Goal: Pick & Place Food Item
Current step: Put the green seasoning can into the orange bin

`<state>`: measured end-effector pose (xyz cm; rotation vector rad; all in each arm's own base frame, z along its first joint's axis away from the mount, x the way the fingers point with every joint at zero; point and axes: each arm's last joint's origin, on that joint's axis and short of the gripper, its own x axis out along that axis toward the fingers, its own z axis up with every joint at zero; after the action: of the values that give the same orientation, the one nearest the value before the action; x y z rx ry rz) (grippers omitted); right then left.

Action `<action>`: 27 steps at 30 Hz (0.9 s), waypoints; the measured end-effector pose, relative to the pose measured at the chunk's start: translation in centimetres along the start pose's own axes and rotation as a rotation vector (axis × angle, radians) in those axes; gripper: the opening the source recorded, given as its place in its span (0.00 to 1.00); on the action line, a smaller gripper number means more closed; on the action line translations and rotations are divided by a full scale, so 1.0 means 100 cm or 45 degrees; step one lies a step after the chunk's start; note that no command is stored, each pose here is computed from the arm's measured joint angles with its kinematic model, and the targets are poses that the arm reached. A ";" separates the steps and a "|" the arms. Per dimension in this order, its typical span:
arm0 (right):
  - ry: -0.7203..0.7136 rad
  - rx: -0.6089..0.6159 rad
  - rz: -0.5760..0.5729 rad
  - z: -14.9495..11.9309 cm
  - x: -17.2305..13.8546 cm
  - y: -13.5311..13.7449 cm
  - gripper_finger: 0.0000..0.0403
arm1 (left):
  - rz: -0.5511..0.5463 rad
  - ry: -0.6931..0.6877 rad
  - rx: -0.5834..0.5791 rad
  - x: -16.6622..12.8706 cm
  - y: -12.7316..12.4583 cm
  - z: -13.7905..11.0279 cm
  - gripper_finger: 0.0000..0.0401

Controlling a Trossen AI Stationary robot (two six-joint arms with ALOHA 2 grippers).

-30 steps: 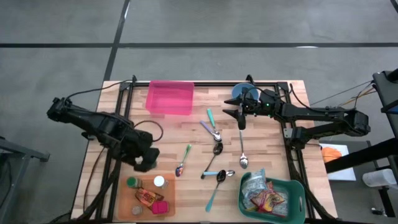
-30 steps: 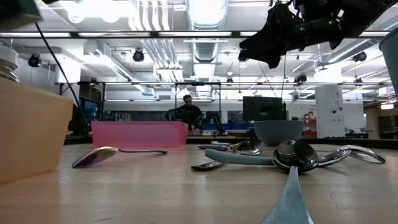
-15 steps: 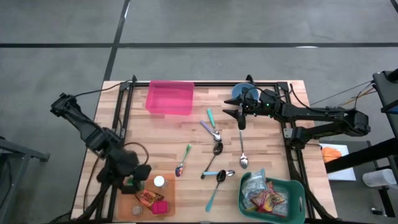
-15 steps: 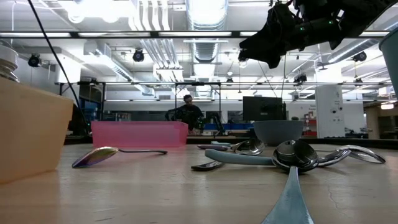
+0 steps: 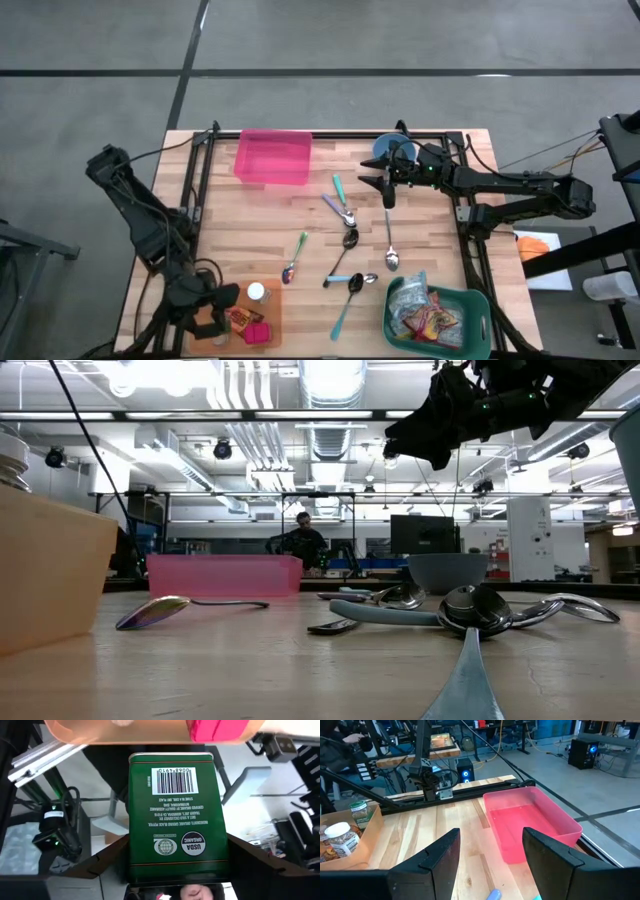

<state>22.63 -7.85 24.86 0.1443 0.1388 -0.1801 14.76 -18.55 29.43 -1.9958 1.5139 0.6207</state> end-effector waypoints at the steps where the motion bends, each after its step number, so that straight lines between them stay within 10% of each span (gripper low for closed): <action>1: 0.000 0.000 0.000 0.000 0.000 0.000 0.52 | -0.009 -0.004 -0.008 0.001 0.002 0.002 0.68; 27: 0.000 0.000 0.000 0.000 0.000 0.000 0.52 | -0.118 0.017 -0.106 -0.019 0.019 0.048 0.68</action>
<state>22.63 -7.85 24.86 0.1443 0.1388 -0.1804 12.28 -14.36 26.82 -2.1234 1.4150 0.6428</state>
